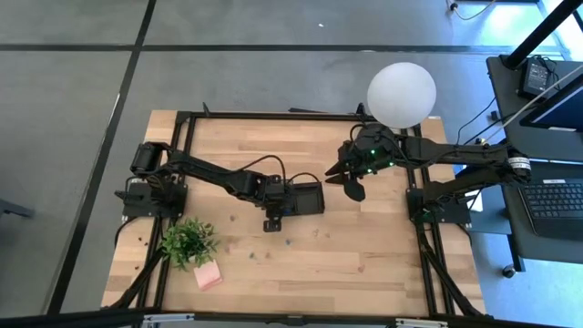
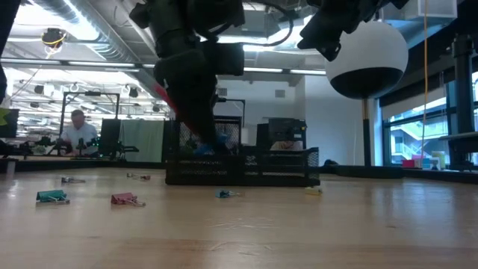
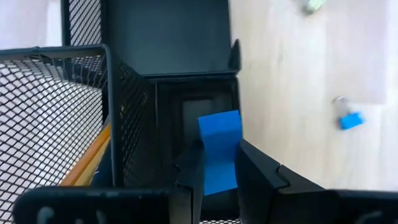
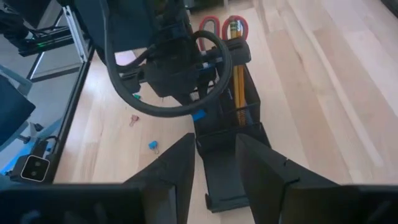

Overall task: Pick and place office supplies into organizer
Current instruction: Put the blue eraser into the black desk organizer

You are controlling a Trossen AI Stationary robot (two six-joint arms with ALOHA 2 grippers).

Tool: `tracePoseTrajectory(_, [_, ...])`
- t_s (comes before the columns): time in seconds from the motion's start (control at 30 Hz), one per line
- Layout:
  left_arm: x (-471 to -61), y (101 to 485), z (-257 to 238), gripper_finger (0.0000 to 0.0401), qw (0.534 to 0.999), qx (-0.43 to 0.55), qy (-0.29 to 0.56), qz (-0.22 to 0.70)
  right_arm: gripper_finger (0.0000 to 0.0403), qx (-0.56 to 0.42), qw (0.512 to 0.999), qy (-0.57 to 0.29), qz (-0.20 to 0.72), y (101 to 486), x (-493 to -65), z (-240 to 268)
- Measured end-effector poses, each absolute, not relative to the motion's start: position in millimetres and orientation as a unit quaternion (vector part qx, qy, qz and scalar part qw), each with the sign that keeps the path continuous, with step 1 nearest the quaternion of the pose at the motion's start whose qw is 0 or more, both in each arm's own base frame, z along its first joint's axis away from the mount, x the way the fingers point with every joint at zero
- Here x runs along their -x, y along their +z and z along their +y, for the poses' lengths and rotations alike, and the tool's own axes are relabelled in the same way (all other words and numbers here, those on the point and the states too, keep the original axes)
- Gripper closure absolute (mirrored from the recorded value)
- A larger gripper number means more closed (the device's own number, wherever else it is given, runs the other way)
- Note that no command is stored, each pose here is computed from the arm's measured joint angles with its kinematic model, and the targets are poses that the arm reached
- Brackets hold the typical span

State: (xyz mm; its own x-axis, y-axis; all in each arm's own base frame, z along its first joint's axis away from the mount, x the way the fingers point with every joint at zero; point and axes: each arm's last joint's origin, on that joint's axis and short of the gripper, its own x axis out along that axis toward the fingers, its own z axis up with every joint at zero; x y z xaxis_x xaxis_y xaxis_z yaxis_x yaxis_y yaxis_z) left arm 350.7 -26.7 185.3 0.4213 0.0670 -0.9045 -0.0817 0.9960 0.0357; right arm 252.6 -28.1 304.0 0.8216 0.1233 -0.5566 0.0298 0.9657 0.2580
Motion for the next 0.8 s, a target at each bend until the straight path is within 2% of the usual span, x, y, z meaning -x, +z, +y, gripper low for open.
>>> tracePoseTrajectory(0.37, [-349.1, 184.5, -26.1, 0.0328, 0.838, 0.003, 0.05, 0.543, 0.0281, -0.128, 0.946, 0.025, 0.298, 303.9, -252.6, -28.2])
tracePoseTrajectory(0.8, [-349.5, 184.6, -26.2, 0.0304, 0.839, 0.009, 0.056, 0.541, 0.0281, -0.127, 0.946, 0.025, 0.298, 303.9, -252.5, -28.2])
